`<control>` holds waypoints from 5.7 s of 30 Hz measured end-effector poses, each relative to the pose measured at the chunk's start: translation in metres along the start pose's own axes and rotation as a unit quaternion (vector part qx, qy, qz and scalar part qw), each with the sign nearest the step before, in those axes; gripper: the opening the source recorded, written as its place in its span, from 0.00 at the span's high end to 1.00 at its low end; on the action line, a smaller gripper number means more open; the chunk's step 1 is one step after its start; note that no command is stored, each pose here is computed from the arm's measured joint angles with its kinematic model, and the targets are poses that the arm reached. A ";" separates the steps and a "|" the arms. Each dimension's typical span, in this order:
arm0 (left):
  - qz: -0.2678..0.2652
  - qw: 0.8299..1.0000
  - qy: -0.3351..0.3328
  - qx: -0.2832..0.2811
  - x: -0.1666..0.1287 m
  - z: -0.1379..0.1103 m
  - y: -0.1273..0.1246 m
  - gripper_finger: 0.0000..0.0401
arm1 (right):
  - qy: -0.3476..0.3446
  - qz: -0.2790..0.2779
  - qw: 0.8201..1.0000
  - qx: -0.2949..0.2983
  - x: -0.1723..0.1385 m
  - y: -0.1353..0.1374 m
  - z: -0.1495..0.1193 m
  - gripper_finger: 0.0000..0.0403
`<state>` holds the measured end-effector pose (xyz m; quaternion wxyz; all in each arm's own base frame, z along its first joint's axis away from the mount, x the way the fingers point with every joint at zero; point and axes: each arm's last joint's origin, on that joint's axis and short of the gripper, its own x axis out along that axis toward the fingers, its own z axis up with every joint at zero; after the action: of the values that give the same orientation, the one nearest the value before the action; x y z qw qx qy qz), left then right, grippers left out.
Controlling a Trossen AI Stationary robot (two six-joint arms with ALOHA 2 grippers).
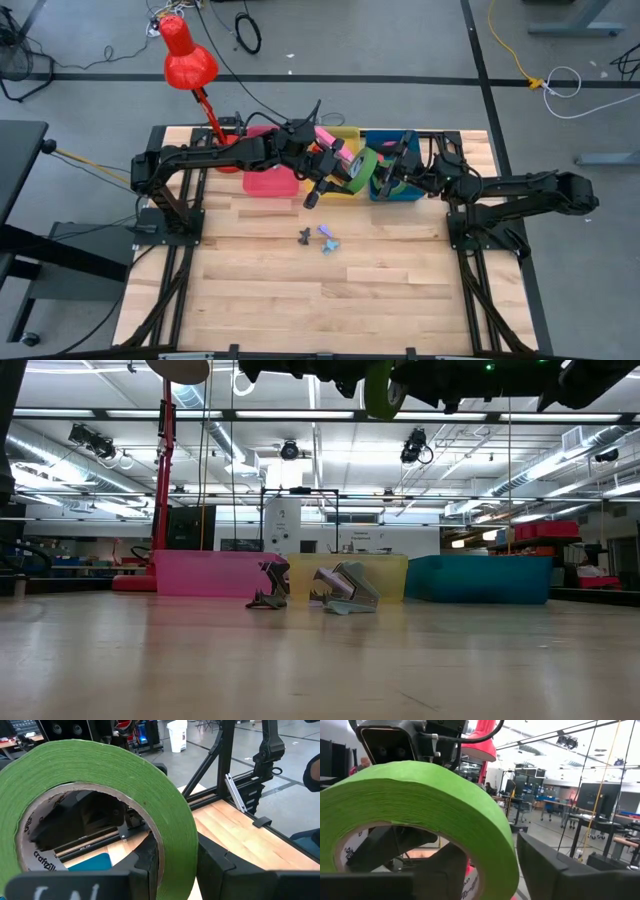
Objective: Pick and place Stapler, Stapler remover, tape
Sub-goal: Put the green tape into the blue bin
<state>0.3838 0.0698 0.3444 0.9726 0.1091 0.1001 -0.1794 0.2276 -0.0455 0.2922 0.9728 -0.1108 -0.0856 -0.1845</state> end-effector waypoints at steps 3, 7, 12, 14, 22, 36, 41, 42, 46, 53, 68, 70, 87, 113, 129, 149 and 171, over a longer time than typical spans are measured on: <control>0.000 1.000 0.000 0.000 0.000 0.000 0.000 0.75 | 0.001 0.000 1.000 0.000 0.000 0.000 0.000 0.62; 0.000 1.000 0.000 -0.001 0.000 0.000 0.000 0.75 | 0.003 0.000 1.000 -0.002 0.000 0.000 0.000 0.67; 0.001 1.000 0.000 -0.001 0.000 0.000 0.000 0.75 | 0.004 0.000 1.000 -0.004 0.000 0.000 -0.001 0.69; 0.001 1.000 0.000 -0.001 0.000 0.000 0.000 0.75 | 0.004 0.000 1.000 -0.004 0.000 0.000 -0.001 0.70; 0.000 1.000 0.000 -0.001 0.000 0.000 0.000 0.75 | 0.003 0.000 1.000 -0.010 0.000 0.000 -0.001 0.70; 0.000 1.000 0.000 -0.001 0.000 0.000 0.000 0.75 | 0.003 0.000 1.000 -0.010 0.000 0.000 -0.001 0.70; 0.001 1.000 0.000 0.000 0.000 0.000 0.000 0.75 | 0.003 0.000 1.000 -0.010 0.000 0.000 -0.001 0.70; 0.001 1.000 -0.001 0.000 0.000 0.000 0.000 0.75 | 0.003 0.000 1.000 -0.010 0.000 0.000 -0.001 0.70; 0.004 1.000 0.000 0.000 0.000 0.000 0.000 0.75 | 0.003 0.000 1.000 -0.010 0.000 0.000 -0.001 0.70; 0.017 1.000 0.005 0.001 0.000 0.000 0.001 0.72 | 0.004 -0.001 1.000 -0.010 0.000 0.000 -0.001 0.70; 0.059 0.998 0.018 -0.003 0.000 -0.001 0.003 0.35 | 0.007 -0.002 1.000 -0.011 0.000 0.000 -0.001 0.71; 0.061 0.998 0.019 -0.002 0.000 -0.001 0.004 0.32 | 0.009 -0.011 1.000 -0.010 0.000 0.000 -0.001 0.73; 0.082 0.997 0.009 0.007 -0.017 0.014 0.001 0.27 | 0.010 -0.024 1.000 -0.010 0.000 -0.001 -0.001 0.77; 0.140 0.977 0.153 -0.050 -0.040 -0.004 0.001 0.48 | 0.125 -0.094 0.988 -0.012 -0.003 -0.003 -0.021 0.77; 0.149 0.974 0.149 -0.085 -0.041 -0.004 0.003 0.80 | 0.153 -0.108 0.982 -0.010 -0.003 -0.010 -0.028 0.76; 0.137 0.975 0.157 -0.071 -0.040 -0.006 0.001 0.99 | 0.234 -0.165 0.958 0.029 -0.008 -0.035 -0.049 0.76; 0.135 0.975 0.161 -0.067 -0.040 -0.007 0.001 0.97 | 0.369 -0.305 0.871 0.109 -0.032 -0.059 -0.080 0.76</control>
<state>0.3461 0.0855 0.3477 0.9640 0.0834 0.2517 -0.0193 0.1858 -0.1080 0.2196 0.8349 0.1036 0.2310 -0.4887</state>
